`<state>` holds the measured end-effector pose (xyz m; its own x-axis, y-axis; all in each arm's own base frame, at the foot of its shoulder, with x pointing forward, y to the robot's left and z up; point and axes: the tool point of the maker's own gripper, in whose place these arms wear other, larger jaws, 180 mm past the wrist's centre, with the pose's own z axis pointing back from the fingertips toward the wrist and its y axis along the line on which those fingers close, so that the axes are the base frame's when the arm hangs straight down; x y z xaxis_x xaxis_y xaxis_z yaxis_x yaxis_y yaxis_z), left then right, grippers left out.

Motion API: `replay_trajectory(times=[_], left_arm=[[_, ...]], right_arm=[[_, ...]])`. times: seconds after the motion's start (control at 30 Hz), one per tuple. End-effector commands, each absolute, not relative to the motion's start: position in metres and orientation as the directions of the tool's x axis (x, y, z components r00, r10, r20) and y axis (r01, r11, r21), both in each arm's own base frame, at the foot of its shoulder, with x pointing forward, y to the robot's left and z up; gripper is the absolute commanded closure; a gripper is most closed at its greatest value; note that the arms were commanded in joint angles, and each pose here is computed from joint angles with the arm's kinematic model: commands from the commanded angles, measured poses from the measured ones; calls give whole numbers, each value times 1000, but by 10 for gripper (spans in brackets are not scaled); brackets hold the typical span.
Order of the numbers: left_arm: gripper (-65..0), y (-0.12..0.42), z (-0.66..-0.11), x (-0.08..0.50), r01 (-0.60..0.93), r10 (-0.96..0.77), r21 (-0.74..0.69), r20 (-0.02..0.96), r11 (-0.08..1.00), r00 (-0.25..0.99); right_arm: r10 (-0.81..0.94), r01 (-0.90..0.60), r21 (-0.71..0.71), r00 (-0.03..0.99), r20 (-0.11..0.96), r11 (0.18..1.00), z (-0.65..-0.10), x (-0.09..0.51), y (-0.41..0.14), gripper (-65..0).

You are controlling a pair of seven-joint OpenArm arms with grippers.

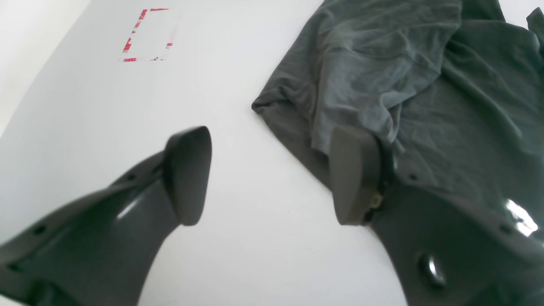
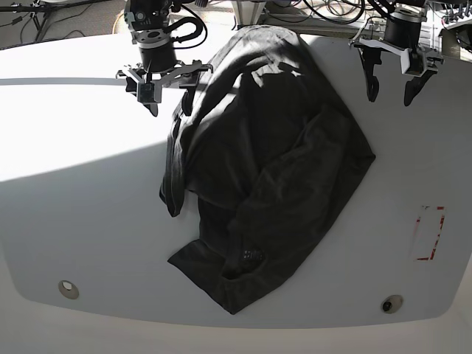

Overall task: Fold the T-shirt properly
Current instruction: 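Reach the right gripper down and pinch the T-shirt's edge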

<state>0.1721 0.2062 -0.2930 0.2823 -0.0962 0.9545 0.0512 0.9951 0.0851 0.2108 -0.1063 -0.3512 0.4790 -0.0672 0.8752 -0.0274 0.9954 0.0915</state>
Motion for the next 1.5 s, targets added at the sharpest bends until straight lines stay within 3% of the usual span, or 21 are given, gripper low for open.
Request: replay_trajectory(times=[0.0, 0.47, 0.6, 0.8, 1.0, 1.47], left_arm=[[-411, 204, -283, 173, 59, -100, 89, 964, 994, 247], [-410, 203, -278, 182, 56, -96, 85, 970, 995, 225], [-403, 203, -279, 184, 53, -94, 85, 969, 995, 227], [-402, 203, -282, 180, 60, -96, 84, 966, 995, 238], [-408, 203, -282, 179, 66, -97, 83, 967, 994, 234], [-408, 203, -279, 183, 83, -107, 91, 970, 992, 219]], right_arm=[[-68, -41, 94, 425, 903, 995, -339, 228, -102, -397], [-24, -193, 78, 267, 963, 978, -300, 296, -63, -430], [4, -249, 63, 262, 965, 967, -302, 310, -48, -441], [25, -269, 64, 316, 948, 961, -318, 323, -40, -436], [53, -303, 103, 466, 883, 947, -358, 323, -25, -426], [56, -287, 103, 496, 867, 952, -376, 334, -25, -383]])
